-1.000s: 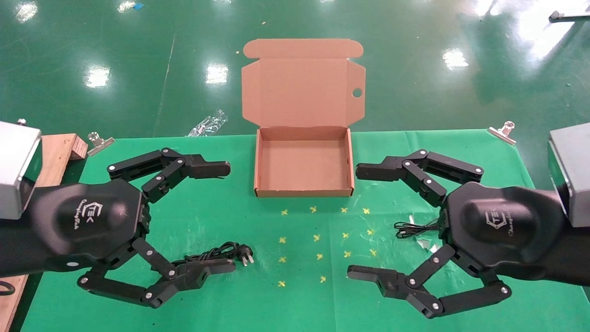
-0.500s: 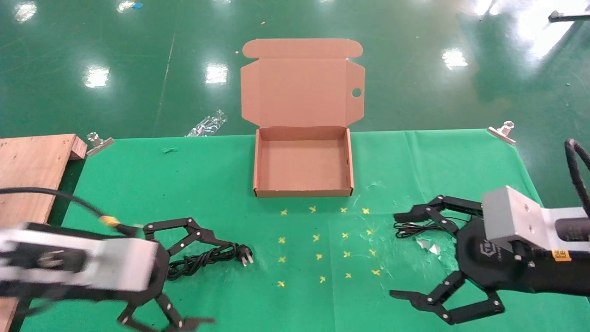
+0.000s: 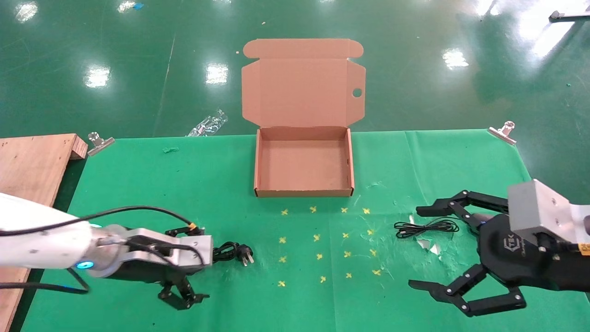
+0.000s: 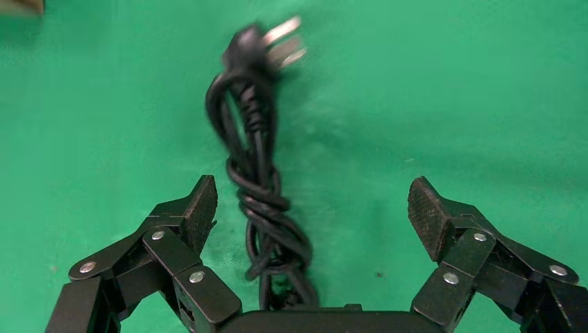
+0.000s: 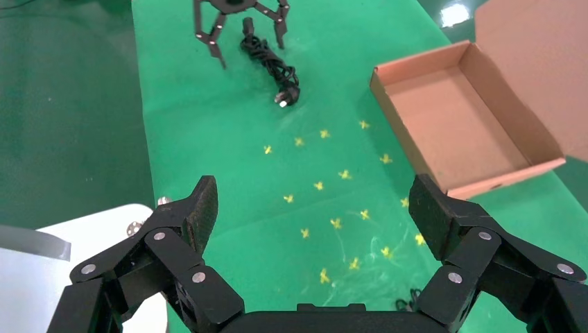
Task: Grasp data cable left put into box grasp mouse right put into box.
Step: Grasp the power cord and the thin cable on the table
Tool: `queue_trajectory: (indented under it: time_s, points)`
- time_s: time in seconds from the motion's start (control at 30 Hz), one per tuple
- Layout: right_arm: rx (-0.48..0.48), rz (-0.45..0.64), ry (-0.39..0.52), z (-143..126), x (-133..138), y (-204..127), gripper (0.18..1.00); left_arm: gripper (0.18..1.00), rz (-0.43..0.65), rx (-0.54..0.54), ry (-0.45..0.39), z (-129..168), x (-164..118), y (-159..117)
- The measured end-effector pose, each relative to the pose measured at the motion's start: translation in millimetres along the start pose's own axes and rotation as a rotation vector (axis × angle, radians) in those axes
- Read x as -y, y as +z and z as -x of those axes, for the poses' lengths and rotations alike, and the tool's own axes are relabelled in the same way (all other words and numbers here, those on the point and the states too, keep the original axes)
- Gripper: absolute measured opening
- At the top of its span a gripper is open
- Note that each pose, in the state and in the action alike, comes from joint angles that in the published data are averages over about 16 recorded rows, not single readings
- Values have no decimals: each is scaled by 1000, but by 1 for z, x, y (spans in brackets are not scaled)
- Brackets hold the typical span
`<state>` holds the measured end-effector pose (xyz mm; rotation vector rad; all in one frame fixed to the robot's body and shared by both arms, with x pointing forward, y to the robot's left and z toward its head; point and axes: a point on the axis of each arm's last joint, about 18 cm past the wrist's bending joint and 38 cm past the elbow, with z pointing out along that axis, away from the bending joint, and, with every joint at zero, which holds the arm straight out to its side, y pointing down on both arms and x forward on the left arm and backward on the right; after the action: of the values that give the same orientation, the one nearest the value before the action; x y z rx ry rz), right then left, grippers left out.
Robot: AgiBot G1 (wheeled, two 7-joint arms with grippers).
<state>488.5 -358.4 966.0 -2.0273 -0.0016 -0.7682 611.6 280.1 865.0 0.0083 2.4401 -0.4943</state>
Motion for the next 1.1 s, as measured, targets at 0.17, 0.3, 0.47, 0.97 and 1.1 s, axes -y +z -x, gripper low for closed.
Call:
queue_trajectory:
  time_s: [0.17, 0.3, 0.47, 0.97, 1.1]
  points:
    - [-5, 2, 3, 1, -1, -5, 1001, 1001, 64, 37, -19, 7, 5, 15]
    - [-8, 3, 8, 2, -1, -8, 1001, 1001, 99, 61, -24, 12, 8, 22]
    - [-9, 13, 15, 3, -4, -10, 1001, 1001, 132, 76, -24, 13, 9, 29]
    - [-54, 285, 23, -11, -58, 4, 1001, 1001, 160, 79, -33, 11, 10, 37]
    - [-94, 373, -6, -27, -78, 16, 1001, 1001, 161, 79, -33, 11, 10, 37]
